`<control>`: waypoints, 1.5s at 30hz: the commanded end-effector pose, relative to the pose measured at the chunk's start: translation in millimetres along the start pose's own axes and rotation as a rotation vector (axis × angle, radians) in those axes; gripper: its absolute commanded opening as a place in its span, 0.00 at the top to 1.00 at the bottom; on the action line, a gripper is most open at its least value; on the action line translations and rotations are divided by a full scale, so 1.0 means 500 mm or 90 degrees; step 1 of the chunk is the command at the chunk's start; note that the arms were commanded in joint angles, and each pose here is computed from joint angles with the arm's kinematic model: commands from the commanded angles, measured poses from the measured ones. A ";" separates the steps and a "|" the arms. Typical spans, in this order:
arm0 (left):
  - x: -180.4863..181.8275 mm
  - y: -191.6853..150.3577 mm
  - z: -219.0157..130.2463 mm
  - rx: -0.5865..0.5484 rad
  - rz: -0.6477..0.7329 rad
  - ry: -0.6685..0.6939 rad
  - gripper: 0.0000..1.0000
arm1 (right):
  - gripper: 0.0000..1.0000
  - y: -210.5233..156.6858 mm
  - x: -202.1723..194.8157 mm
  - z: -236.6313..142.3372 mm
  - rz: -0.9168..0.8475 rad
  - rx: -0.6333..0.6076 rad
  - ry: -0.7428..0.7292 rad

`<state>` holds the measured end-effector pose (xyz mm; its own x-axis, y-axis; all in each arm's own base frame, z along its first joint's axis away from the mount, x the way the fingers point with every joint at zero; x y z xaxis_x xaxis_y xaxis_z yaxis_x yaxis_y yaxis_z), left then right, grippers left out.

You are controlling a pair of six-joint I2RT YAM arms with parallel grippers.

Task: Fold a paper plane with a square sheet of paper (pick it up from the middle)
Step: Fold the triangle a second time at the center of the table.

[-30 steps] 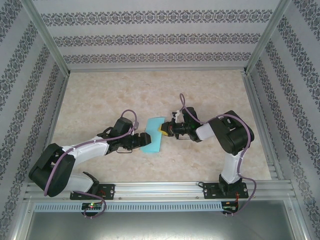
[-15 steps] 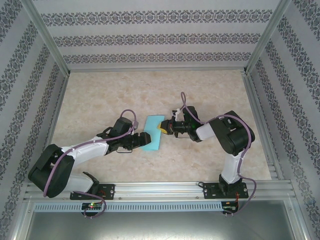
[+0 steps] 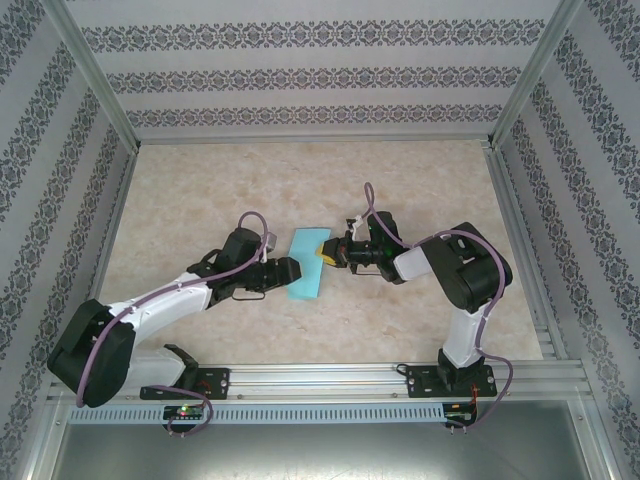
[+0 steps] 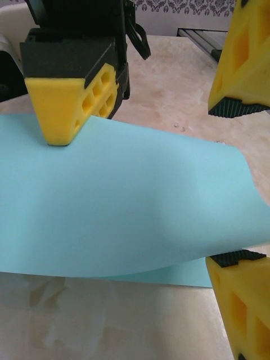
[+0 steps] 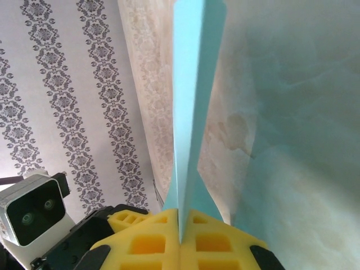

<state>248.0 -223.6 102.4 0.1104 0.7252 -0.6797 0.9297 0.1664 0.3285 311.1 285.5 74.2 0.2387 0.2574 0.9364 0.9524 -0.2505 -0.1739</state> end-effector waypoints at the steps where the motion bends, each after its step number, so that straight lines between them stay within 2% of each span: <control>1: -0.010 -0.001 -0.010 0.009 0.018 0.004 0.43 | 0.98 -0.008 0.020 -0.010 -0.033 0.008 0.013; 8: -0.005 -0.007 -0.006 0.021 0.018 0.010 0.71 | 0.98 -0.009 0.025 -0.010 -0.041 0.007 0.008; 12: -0.011 -0.006 -0.002 0.027 0.018 0.001 0.92 | 0.97 -0.010 0.025 -0.007 -0.043 0.008 0.006; 14: -0.011 -0.005 0.002 0.030 0.020 0.002 0.97 | 0.96 -0.012 0.028 -0.004 -0.052 0.010 0.005; 18: -0.015 -0.002 0.014 0.042 0.018 -0.004 0.98 | 0.90 -0.017 0.009 -0.005 -0.055 0.011 -0.036; 26: -0.013 -0.005 0.045 0.067 0.011 -0.015 0.98 | 0.71 -0.016 -0.021 -0.024 -0.095 0.000 -0.145; 36: -0.016 -0.004 0.060 0.076 0.001 -0.026 0.99 | 0.52 -0.003 -0.063 -0.093 -0.159 -0.029 -0.337; 41: -0.011 -0.009 0.069 0.080 -0.006 -0.024 0.98 | 0.50 -0.001 -0.061 -0.149 -0.181 -0.068 -0.392; 45: -0.011 -0.015 0.078 0.090 -0.004 -0.020 0.98 | 0.51 -0.003 -0.039 -0.169 -0.197 -0.088 -0.388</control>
<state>251.3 -243.4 70.6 0.0873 0.7244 -0.6839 0.9722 0.0877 0.2170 292.9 215.2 78.4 0.0782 0.7641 0.6404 0.9728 -0.1990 0.1186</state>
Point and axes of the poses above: each hand's point on the last joint's axis, 136 mm out from that joint toward the fingers, its own z axis out along the fingers, its own x axis along the line the jaws close on, y = z × x, the point moved 1 cm from there along -z, back along the fingers, and after that the axes turned 5 degrees about z, right-handed, at the moved point
